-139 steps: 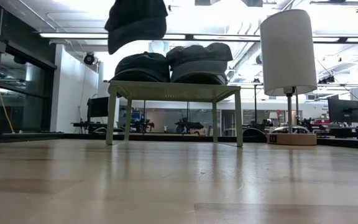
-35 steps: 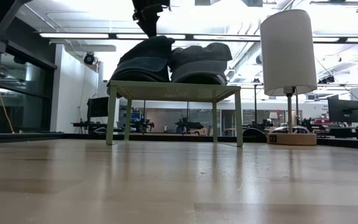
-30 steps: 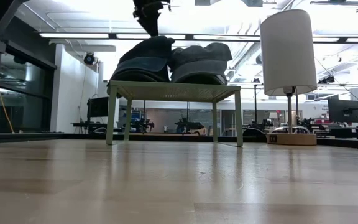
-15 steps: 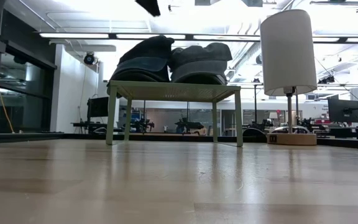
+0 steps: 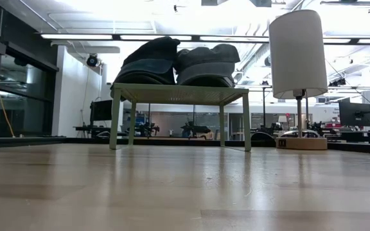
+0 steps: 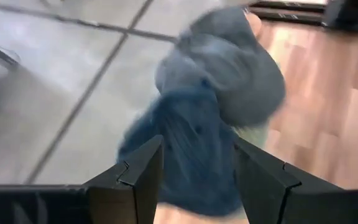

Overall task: Pick & Place hat
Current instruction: Return to Home Position

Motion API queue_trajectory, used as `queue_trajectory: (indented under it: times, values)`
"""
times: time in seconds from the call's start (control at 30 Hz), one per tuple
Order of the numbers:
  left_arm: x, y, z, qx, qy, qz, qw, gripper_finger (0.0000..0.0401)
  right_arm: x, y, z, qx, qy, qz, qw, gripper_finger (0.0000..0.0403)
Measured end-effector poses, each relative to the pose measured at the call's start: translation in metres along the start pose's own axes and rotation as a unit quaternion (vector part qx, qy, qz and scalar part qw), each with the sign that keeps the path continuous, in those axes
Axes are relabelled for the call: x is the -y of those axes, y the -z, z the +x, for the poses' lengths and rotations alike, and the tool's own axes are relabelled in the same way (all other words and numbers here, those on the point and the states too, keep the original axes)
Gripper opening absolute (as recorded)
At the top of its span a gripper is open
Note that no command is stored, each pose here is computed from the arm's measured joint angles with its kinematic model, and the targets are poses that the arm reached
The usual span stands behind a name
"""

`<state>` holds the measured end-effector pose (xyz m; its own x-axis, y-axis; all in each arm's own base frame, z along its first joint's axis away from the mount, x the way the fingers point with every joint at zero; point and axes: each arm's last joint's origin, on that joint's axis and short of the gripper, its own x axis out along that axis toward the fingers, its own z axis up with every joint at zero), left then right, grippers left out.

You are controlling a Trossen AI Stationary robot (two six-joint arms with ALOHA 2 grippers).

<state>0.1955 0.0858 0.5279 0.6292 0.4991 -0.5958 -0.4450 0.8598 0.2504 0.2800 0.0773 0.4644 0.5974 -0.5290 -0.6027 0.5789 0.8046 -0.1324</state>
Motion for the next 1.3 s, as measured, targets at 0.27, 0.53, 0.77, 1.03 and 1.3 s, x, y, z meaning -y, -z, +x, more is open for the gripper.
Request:
queue_trajectory:
  times: [0.27, 0.53, 0.77, 1.03, 1.3]
  values:
    - [-0.001, 0.030, -0.044, 0.021, 0.084, -0.041, 0.995, 0.0178, 0.008, 0.020, 0.003, 0.026, 0.060, 0.051, 0.997, 0.0153]
    - [0.013, 0.099, -0.045, 0.087, 0.156, -0.073, 0.981, 0.0178, 0.016, 0.095, 0.023, 0.071, -0.073, 0.156, 0.982, 0.0153]
    - [0.036, 0.182, -0.016, 0.201, 0.228, -0.174, 0.937, 0.0178, 0.059, 0.157, 0.053, 0.206, -0.248, 0.224, 0.920, 0.0153]
    - [0.057, 0.246, 0.033, 0.242, 0.250, -0.222, 0.911, 0.0178, 0.114, 0.228, 0.095, 0.306, -0.348, 0.250, 0.850, 0.0153]
    - [0.067, 0.275, 0.063, 0.280, 0.224, -0.216, 0.908, 0.0178, 0.137, 0.271, 0.117, 0.307, -0.370, 0.245, 0.842, 0.0154]
